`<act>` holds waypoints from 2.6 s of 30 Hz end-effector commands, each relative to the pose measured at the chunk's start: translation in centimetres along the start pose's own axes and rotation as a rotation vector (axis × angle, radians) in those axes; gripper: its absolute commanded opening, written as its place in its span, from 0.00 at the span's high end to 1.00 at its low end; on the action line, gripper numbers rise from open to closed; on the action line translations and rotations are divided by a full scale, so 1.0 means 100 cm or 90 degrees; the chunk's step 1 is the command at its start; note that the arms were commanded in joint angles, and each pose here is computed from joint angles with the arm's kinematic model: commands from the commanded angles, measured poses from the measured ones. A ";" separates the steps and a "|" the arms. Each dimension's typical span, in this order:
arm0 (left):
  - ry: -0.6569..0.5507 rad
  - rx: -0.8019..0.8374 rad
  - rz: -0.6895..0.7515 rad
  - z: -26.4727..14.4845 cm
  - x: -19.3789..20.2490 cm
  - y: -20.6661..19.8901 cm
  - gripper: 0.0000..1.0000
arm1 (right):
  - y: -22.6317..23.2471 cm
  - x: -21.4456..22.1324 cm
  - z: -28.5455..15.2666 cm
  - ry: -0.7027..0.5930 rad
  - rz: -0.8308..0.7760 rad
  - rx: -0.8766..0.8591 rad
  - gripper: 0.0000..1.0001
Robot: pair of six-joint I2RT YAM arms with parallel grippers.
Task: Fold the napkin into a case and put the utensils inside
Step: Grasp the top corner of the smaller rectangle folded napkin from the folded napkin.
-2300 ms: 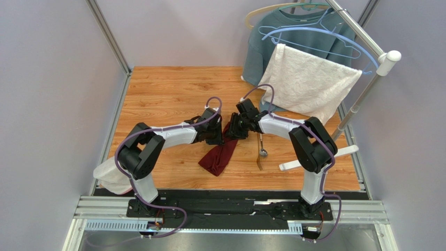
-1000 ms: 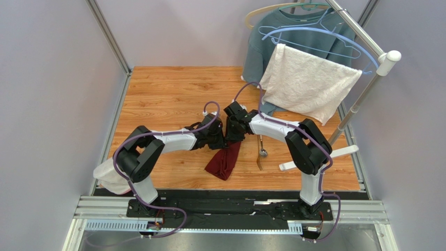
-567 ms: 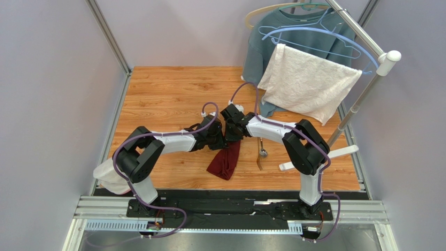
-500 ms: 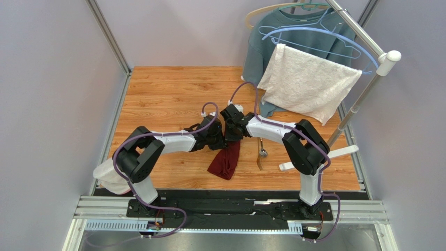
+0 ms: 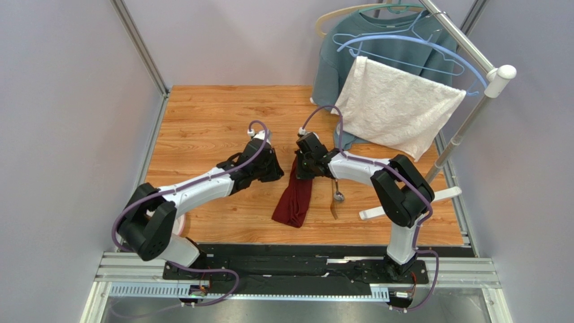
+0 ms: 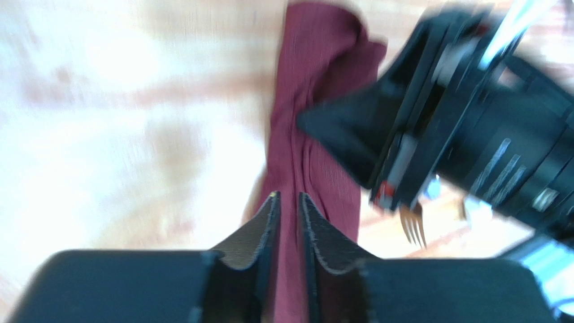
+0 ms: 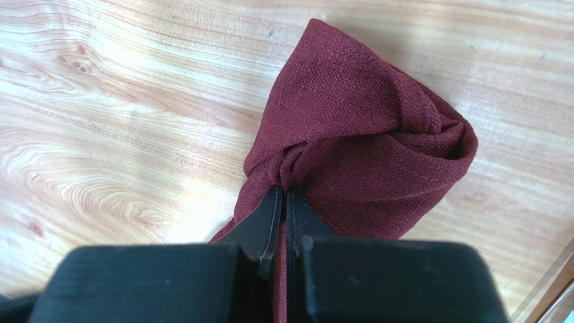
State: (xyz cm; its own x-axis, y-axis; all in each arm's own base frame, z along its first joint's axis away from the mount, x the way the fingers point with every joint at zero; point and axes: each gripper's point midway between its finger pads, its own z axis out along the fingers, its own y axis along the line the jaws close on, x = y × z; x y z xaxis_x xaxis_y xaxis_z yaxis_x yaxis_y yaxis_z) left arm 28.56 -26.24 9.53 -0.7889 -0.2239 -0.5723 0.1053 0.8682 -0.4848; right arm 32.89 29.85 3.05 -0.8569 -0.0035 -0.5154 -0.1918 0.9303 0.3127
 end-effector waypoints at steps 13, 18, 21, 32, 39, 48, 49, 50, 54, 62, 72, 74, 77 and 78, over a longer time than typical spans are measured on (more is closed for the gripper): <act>0.047 0.000 0.247 0.080 -0.027 -0.015 0.77 | 0.004 -0.008 -0.017 0.006 -0.012 -0.115 1.00; 0.057 0.057 0.237 0.084 -0.020 -0.029 0.73 | 0.002 -0.010 -0.016 0.006 -0.003 -0.118 1.00; 0.070 0.060 0.234 0.089 -0.018 -0.031 0.72 | 0.002 -0.009 -0.016 0.008 0.000 -0.122 1.00; 0.067 0.008 0.223 0.096 -0.021 -0.019 0.94 | -0.003 -0.008 -0.019 0.014 0.009 -0.120 1.00; 0.011 0.031 0.211 0.074 -0.032 -0.025 1.00 | -0.001 -0.001 -0.031 0.047 0.005 -0.130 1.00; -0.018 0.074 0.217 0.062 -0.019 -0.045 1.00 | 0.007 0.002 -0.031 0.083 0.019 -0.147 1.00; -0.019 0.076 0.217 0.062 -0.018 -0.047 1.00 | 0.010 0.002 -0.032 0.086 0.019 -0.154 1.00; -0.018 0.074 0.216 0.063 -0.019 -0.046 1.00 | 0.011 0.001 -0.032 0.083 0.026 -0.155 1.00; -0.012 0.075 0.208 0.065 -0.011 -0.045 1.00 | 0.015 -0.016 -0.036 0.057 0.057 -0.144 1.00; 0.008 0.070 0.198 0.062 0.007 -0.036 1.00 | 0.003 -0.062 -0.038 -0.061 0.217 -0.121 1.00; 0.015 0.076 0.196 0.062 0.010 -0.036 1.00 | 0.017 -0.070 -0.001 -0.092 0.202 -0.174 1.00; 0.022 0.059 0.203 0.062 0.011 -0.032 1.00 | 0.022 -0.057 -0.001 -0.081 0.181 -0.182 1.00; 0.014 0.037 0.206 0.062 0.003 -0.030 1.00 | 0.028 -0.039 -0.005 -0.047 0.169 -0.215 1.00; 0.011 0.035 0.201 0.062 0.001 -0.030 1.00 | 0.031 -0.032 -0.007 -0.029 0.163 -0.228 1.00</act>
State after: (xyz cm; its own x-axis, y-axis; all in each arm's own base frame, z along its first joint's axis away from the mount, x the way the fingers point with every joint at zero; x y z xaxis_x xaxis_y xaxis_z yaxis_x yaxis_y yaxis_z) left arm 31.09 -30.87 4.49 -0.7489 0.0796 -0.6579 0.3737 0.8705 -0.3201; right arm 35.49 30.47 4.64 -0.8721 0.2892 -0.3946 -0.0245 0.7798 0.6255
